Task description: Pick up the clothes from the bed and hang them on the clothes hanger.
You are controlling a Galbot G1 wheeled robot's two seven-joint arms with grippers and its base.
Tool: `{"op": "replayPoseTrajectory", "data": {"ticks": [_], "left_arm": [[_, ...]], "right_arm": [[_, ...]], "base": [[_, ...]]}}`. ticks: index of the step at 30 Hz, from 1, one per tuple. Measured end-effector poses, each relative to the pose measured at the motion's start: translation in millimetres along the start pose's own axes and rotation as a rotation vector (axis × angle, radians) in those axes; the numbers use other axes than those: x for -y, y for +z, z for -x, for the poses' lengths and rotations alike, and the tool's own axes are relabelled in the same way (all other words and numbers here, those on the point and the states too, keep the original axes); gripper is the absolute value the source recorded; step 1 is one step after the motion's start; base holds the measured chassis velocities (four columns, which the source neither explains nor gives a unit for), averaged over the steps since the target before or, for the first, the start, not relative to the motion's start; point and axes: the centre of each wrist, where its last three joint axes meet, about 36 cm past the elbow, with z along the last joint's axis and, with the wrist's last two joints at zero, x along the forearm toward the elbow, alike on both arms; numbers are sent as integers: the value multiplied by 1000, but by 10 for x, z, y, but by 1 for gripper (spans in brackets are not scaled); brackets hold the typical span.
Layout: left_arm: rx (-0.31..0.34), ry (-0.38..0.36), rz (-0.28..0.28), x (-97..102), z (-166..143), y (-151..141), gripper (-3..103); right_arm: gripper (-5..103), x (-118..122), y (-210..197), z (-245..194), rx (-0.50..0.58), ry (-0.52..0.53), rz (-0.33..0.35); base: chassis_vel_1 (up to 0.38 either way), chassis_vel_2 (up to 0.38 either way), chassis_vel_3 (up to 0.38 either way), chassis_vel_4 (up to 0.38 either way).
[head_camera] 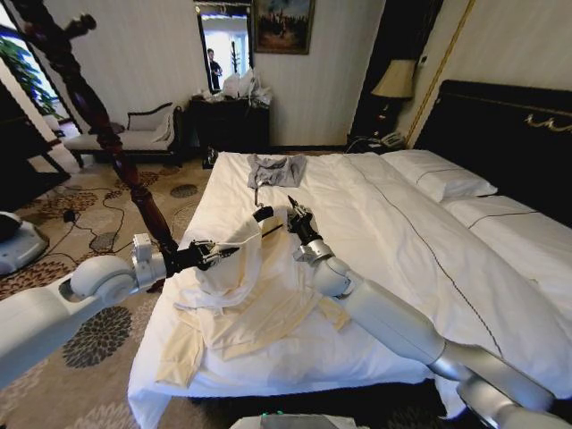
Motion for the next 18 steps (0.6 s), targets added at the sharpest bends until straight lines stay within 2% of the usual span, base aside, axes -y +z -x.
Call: {"op": "replayPoseTrajectory", "data": {"ticks": [3,5,8,10,11,12,14,15,18], "left_arm": [[10,-7,2,0,11,4,20],[12,-9,4,-1,13,7,20],[19,-13,8,-14,23,18,20],[22,-15,10,-21,25,21,20],[27,-20,11,-34,29,29,20],[33,-26,13,-48,31,34,20],[36,-29,14,-54,31,35,20],[40,-35,16,-69,33,43,20],[48,-48,26,-107,41,71,20]], "right_arm": [[58,2,-1,-6,1,2,2],[58,3,-2,-8,2,2,2],[75,-7,-8,-16,5,-4,5],[75,-8,-11,-16,6,-5,6],[85,-5,-16,-14,10,-5,8],[91,-1,-21,-11,14,-7,10],[91,0,-25,-11,16,-8,12],[95,4,-36,-13,19,-10,17],[100,-8,-70,-36,25,-21,29]], "base": [[0,0,0,0],[0,0,0,0],[0,0,0,0],[0,0,0,0],[0,0,0,0],[0,0,0,0],[0,0,0,0],[0,0,0,0],[0,0,0,0]]}}
